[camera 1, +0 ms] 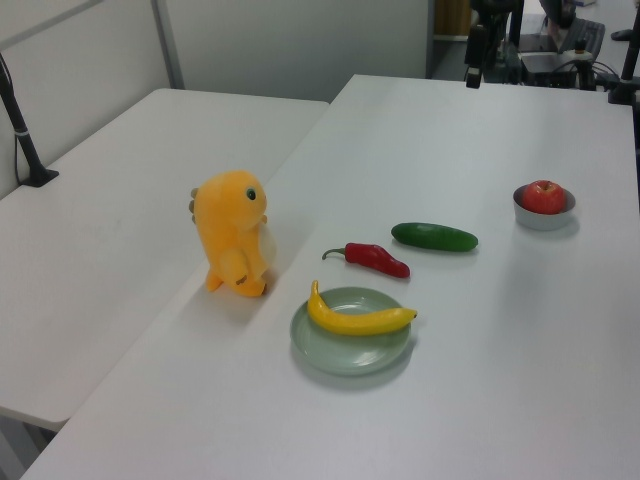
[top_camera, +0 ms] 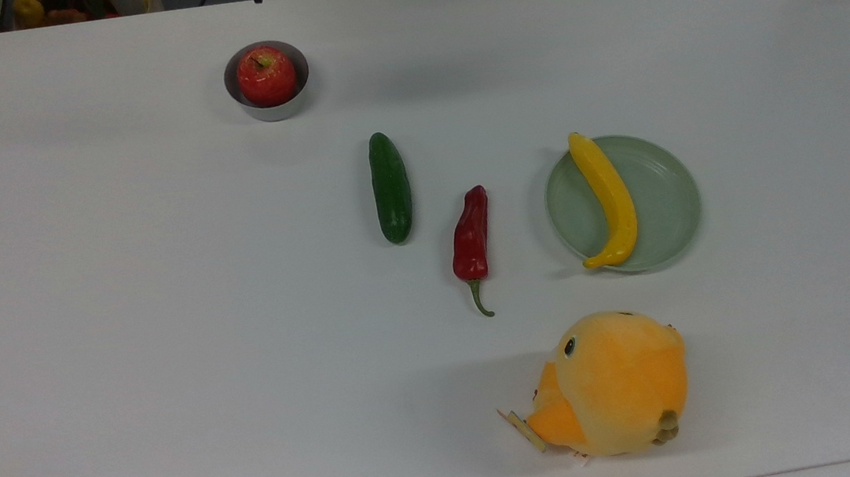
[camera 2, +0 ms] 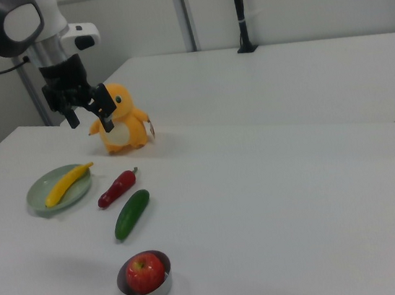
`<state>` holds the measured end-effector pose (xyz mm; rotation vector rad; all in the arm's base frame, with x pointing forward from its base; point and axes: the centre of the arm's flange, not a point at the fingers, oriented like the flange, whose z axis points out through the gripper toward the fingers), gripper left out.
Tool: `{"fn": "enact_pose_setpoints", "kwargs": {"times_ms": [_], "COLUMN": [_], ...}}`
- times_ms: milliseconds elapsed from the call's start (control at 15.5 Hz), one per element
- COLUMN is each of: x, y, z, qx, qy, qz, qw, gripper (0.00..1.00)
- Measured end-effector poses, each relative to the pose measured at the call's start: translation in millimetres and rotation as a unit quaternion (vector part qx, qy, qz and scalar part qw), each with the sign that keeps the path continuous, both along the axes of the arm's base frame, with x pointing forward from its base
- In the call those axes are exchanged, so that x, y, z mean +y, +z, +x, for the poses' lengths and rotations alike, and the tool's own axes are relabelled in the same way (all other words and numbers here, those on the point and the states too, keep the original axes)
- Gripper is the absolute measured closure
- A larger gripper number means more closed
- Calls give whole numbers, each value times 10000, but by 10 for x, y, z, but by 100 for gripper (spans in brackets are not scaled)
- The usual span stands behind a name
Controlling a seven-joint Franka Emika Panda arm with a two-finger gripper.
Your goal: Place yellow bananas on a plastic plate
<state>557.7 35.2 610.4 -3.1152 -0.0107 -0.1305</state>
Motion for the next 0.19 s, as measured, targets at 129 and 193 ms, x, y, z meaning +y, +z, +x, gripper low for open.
{"fn": "enact_pose_setpoints", "kwargs": {"times_ms": [129, 193], "x": [-28, -34], "y": [6, 5], "z": [8, 9], "qx": [-27, -29], "qy": [59, 74], "qz": [72, 81], "qw": [10000, 9999], "gripper": [0, 0]}}
